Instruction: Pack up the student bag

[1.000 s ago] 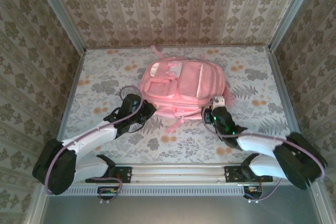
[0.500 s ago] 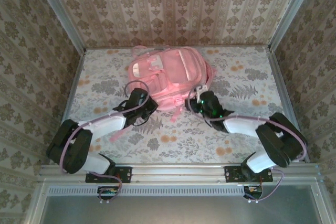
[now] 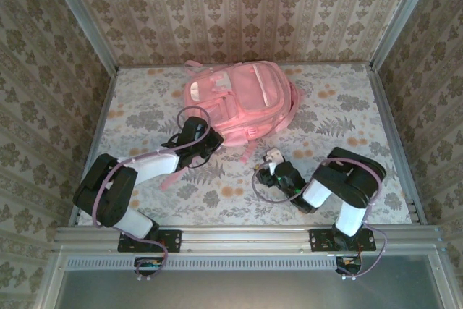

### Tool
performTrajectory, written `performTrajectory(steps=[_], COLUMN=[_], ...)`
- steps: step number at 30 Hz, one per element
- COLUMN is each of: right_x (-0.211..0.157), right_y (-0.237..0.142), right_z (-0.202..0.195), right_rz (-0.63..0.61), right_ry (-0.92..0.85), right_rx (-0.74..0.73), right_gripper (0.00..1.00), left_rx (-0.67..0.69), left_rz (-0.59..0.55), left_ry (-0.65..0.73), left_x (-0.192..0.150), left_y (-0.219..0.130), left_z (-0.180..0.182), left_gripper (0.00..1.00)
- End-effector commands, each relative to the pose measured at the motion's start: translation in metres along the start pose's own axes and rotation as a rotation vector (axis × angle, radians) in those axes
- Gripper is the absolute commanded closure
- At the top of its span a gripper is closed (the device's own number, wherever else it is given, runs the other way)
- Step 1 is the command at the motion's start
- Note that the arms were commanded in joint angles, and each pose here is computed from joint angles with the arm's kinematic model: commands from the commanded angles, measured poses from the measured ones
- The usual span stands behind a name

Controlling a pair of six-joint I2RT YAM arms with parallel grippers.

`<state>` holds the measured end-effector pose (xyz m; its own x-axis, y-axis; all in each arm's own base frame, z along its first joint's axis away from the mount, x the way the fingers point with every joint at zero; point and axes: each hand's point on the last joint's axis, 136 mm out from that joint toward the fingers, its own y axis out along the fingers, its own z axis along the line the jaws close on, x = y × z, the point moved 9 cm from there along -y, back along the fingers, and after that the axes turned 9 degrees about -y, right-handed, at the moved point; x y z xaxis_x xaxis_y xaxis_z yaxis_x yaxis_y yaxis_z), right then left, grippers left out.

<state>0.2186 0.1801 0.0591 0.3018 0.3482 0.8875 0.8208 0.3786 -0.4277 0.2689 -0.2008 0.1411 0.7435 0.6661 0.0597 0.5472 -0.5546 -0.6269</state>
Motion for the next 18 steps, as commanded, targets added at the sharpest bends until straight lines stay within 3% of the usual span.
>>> performTrajectory(steps=[1, 14, 18], right_x=[0.031, 0.027, 0.02], right_y=[0.011, 0.04, 0.045], right_z=[0.001, 0.004, 0.005], right_rz=[-0.174, -0.148, -0.125], right_ry=[0.011, 0.069, 0.076], right_rx=[-0.054, -0.097, -0.114], right_gripper=[0.37, 0.37, 0.33], left_rx=[-0.074, -0.066, -0.063], left_rz=[0.059, 0.062, 0.063], left_ry=[-0.005, -0.032, -0.042], left_x=[-0.002, 0.004, 0.006], left_y=[0.001, 0.002, 0.003], left_z=[-0.008, -0.002, 0.0], left_gripper=[1.0, 1.0, 1.0])
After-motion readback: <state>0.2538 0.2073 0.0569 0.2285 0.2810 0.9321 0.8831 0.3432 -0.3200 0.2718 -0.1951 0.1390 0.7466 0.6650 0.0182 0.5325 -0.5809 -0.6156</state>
